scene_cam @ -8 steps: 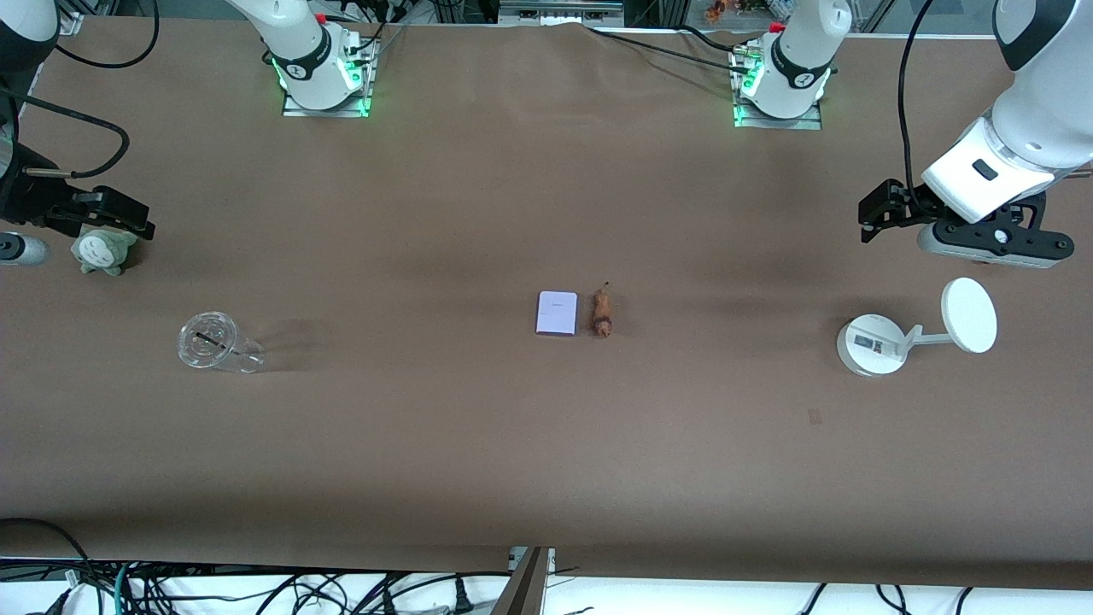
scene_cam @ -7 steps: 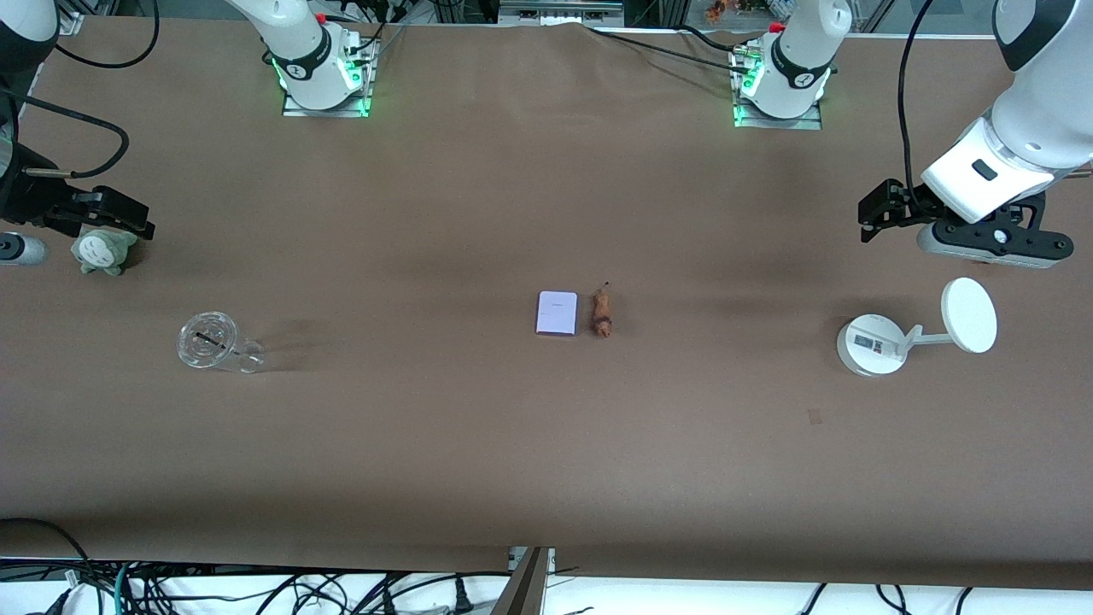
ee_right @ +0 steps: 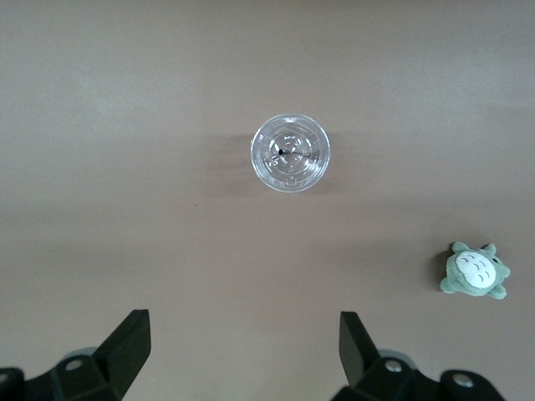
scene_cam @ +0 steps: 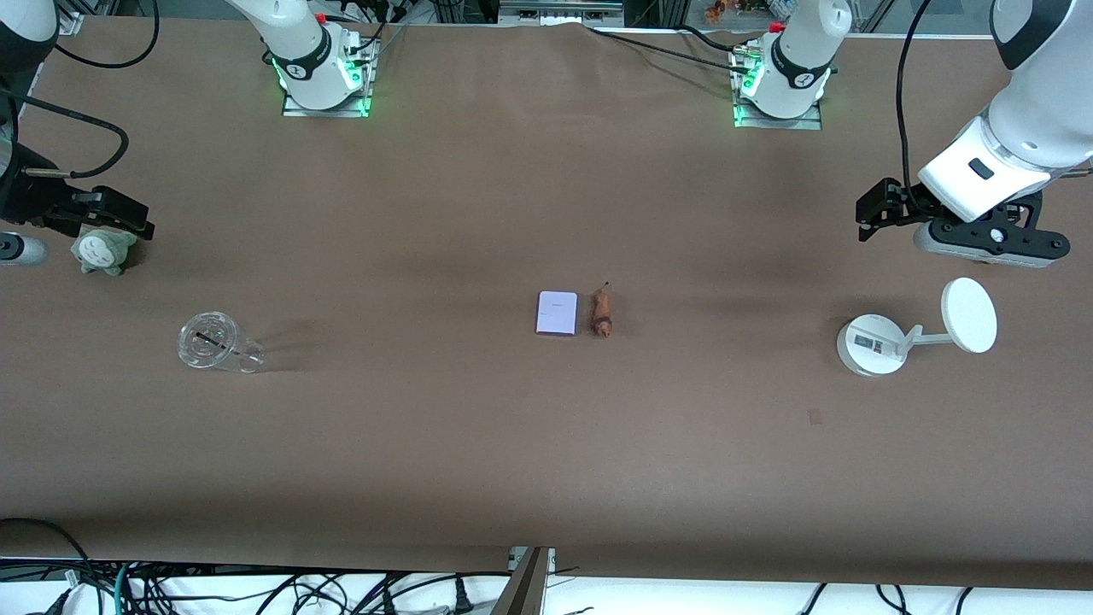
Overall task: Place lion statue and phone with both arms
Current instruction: 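Lift both grippers from rest and start moving toward the table middle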
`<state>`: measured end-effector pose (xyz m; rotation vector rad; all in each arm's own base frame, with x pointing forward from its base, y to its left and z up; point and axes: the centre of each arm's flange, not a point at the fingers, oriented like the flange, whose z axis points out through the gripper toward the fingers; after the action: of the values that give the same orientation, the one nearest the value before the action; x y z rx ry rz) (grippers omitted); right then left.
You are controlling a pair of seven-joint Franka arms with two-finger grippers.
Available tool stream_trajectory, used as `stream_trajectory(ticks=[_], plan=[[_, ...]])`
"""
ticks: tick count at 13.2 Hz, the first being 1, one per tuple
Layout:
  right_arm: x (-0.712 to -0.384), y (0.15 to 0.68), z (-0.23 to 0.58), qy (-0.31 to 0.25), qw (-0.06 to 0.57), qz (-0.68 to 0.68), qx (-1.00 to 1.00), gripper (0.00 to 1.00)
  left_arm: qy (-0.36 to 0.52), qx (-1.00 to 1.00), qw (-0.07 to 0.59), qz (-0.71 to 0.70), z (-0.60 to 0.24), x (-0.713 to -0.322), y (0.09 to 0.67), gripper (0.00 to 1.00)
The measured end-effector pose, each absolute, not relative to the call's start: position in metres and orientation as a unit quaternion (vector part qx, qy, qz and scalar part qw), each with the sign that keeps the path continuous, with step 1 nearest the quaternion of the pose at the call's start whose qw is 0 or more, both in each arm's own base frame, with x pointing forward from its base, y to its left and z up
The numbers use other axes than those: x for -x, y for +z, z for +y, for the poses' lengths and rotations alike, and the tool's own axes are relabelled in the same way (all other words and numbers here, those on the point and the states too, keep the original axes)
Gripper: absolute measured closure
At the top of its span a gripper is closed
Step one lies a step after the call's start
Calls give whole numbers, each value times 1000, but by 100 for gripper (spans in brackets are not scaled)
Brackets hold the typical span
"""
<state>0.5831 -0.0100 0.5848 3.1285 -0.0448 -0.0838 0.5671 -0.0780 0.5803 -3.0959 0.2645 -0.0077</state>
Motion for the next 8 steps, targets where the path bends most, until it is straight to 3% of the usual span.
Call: stream_trajectory(ticks=[8], plan=[[-592,564,-6,-43,7,-11,-999,0,36,995,16,91,-85,-580,542,0]])
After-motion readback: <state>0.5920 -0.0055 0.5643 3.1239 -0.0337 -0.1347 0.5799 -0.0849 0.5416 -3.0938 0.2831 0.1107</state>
